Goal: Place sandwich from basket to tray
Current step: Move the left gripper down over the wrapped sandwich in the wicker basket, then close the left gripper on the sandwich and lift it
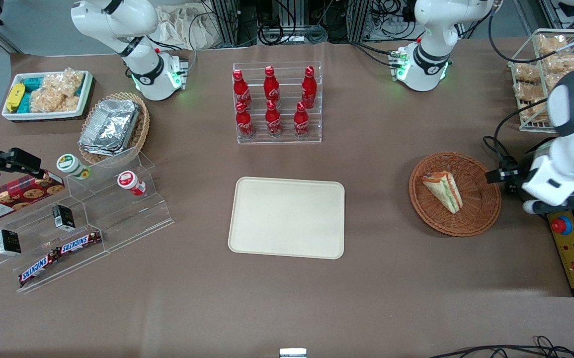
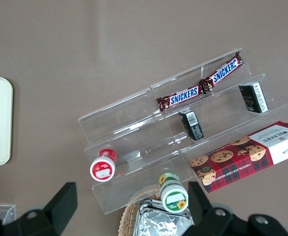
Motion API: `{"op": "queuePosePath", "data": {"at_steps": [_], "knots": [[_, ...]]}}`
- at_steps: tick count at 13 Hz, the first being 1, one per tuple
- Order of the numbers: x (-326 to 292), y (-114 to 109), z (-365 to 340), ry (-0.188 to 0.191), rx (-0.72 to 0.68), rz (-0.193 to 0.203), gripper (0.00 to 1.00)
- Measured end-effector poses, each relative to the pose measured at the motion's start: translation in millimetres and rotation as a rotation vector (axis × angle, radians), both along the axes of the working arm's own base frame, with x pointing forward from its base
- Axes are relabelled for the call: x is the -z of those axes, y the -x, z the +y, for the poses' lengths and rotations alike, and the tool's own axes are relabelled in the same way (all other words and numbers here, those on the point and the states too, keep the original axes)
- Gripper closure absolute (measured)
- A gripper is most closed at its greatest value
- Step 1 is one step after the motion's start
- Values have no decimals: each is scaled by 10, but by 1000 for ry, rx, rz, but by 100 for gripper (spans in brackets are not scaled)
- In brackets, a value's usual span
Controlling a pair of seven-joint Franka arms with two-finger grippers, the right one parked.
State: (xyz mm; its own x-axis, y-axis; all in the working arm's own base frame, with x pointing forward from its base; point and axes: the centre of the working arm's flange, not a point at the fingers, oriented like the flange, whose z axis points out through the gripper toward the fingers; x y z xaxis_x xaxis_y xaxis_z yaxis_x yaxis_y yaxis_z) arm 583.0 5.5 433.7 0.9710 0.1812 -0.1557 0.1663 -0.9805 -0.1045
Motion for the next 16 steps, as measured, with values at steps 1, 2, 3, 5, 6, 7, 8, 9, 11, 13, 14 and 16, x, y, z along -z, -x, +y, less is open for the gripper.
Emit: {"op": "queuePosePath", "data": {"at_steps": [1,2,3,5,6,7,8,9,11,13,14,16], "knots": [[205,43,-53,-6,-37,2,0],[402,74,-144,-11,-67,1,0],[588,98,-248,-15,-96,-4,1],[886,117,-374,-24,-162,5,1],[1014,97,-387,-27,-203,2,1],[1141,68,-388,-27,-245,-11,1],[1276,65,-390,-25,-280,-26,1],[1409,90,-394,-22,-304,-38,1],[1592,176,-396,-23,-328,-38,0],[1744,242,-395,-29,-341,-9,1],[1815,252,-397,-30,-346,-2,1],[1900,246,-400,-27,-351,-2,5]]}}
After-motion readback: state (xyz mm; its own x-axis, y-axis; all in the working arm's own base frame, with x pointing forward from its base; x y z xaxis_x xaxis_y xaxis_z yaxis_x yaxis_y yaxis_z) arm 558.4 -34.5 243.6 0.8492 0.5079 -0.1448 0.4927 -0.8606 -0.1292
